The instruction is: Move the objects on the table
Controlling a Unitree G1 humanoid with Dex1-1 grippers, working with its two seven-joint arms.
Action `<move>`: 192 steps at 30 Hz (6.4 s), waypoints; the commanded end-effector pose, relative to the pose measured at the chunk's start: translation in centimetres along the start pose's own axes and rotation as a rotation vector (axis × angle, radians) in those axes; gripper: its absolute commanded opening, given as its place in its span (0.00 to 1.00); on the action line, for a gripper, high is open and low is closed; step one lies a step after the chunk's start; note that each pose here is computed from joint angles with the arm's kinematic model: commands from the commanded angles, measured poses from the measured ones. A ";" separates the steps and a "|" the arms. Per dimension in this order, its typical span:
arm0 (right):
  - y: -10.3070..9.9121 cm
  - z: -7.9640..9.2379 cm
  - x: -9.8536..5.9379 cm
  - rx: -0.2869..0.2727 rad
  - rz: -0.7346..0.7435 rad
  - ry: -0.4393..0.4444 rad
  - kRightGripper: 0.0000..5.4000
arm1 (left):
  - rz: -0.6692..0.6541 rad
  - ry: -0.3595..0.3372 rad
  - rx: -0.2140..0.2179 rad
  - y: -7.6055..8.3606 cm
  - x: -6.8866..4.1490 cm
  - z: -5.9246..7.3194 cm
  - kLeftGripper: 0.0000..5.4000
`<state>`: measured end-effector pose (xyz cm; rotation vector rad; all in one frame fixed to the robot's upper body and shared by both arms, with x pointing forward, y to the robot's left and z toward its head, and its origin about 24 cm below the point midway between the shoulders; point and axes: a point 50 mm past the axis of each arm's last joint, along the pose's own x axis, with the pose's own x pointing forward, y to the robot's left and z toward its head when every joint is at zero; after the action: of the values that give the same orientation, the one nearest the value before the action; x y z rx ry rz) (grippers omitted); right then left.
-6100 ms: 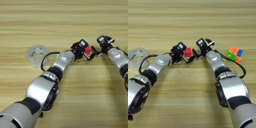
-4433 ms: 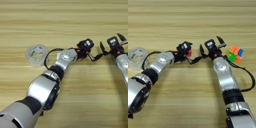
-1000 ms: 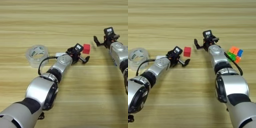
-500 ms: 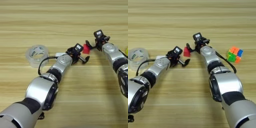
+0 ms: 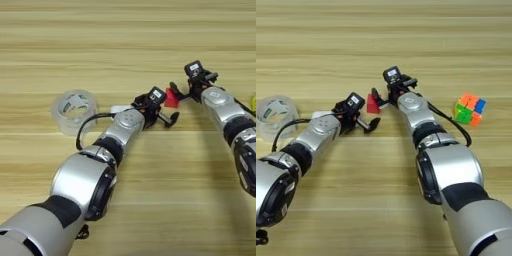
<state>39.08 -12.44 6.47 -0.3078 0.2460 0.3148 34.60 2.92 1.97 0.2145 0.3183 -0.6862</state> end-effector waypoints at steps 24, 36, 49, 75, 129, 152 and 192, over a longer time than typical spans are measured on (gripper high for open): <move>1.9 -2.3 -0.4 0.275 0.189 0.096 0.99 | -0.005 0.004 0.007 0.0 0.1 0.1 1.00; -0.8 1.5 -0.7 0.186 0.074 -0.153 0.99 | -0.004 0.006 0.007 0.1 0.0 0.0 1.00; -0.7 2.2 -1.4 0.190 0.075 -0.212 0.99 | 0.000 0.004 0.006 0.1 0.0 0.0 1.00; -1.6 3.2 -4.1 0.211 0.006 -0.318 0.99 | 0.017 -0.044 -0.056 0.2 0.3 1.2 1.00; -2.1 2.8 -4.3 0.238 -0.025 -0.316 1.00 | 0.036 -0.026 -0.095 0.0 0.4 1.2 0.45; -2.0 2.7 -4.3 0.235 -0.024 -0.312 1.00 | 0.040 -0.094 -0.112 0.8 0.4 2.7 0.41; -3.0 1.9 -5.0 0.260 -0.083 -0.338 1.00 | 0.184 -0.345 -0.146 8.4 -3.0 6.1 0.41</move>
<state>35.86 -15.49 10.29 -0.0086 -0.0517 0.2577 38.73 8.76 8.29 -0.0229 0.0563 -0.5156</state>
